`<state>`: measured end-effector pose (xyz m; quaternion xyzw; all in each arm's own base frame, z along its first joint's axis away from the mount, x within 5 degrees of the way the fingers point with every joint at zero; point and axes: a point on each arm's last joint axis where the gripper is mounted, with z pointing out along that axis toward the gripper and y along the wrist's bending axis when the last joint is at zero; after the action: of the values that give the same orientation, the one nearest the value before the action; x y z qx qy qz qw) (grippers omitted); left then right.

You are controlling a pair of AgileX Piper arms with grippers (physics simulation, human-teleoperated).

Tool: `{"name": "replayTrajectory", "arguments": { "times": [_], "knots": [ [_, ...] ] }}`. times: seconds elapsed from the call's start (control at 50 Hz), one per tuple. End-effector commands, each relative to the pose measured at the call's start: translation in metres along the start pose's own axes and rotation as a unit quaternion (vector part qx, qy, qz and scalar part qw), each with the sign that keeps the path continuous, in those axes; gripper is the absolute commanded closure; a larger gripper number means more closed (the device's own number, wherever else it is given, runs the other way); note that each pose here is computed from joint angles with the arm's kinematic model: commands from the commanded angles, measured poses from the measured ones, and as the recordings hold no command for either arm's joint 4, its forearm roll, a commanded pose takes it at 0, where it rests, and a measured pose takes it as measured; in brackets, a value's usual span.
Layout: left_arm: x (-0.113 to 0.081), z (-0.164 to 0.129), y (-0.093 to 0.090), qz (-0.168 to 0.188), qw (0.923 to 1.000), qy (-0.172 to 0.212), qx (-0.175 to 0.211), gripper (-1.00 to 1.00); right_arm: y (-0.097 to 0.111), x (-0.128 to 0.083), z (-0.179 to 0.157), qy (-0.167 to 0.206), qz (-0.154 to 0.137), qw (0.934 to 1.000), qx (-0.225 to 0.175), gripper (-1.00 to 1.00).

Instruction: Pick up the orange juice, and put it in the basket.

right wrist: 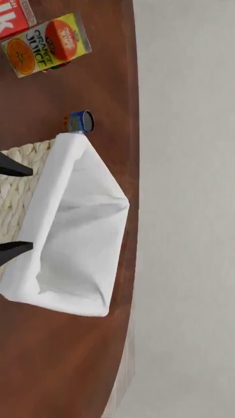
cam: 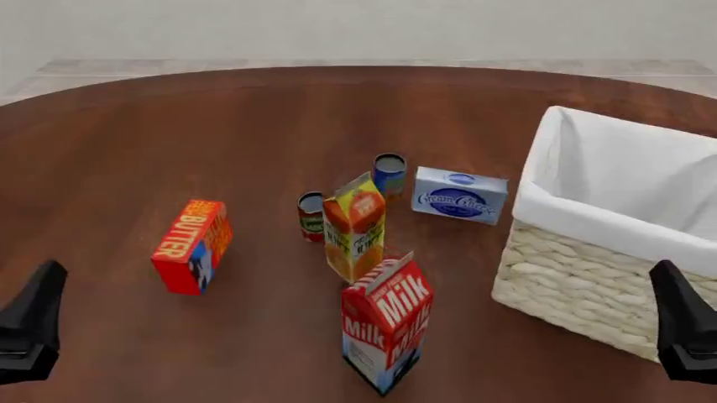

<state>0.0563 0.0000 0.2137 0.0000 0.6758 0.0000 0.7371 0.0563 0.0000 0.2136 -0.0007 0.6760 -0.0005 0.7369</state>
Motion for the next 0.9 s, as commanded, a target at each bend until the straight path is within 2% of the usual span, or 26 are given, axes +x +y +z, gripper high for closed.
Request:
{"name": "replayTrajectory", "arguments": {
  "times": [0.02,0.46,0.7,0.9],
  "knots": [
    [-0.001,0.0,0.0,0.0,1.0,0.0,0.0,-1.0,0.0,-0.001,0.0,0.0,0.0,1.0,0.0,-1.0],
    [-0.001,0.0,0.0,0.0,1.0,0.0,0.0,-1.0,0.0,-0.003,0.0,0.0,-0.002,1.0,-0.002,-1.0],
    [-0.001,0.0,0.0,0.0,1.0,0.0,0.0,-1.0,0.0,-0.056,-0.01,-0.025,-0.008,0.9997,-0.005,-1.0],
    [-0.001,0.0,0.0,0.0,1.0,0.0,0.0,-1.0,0.0,-0.091,-0.024,-0.032,-0.016,0.9993,-0.01,-1.0]
  ]
}}
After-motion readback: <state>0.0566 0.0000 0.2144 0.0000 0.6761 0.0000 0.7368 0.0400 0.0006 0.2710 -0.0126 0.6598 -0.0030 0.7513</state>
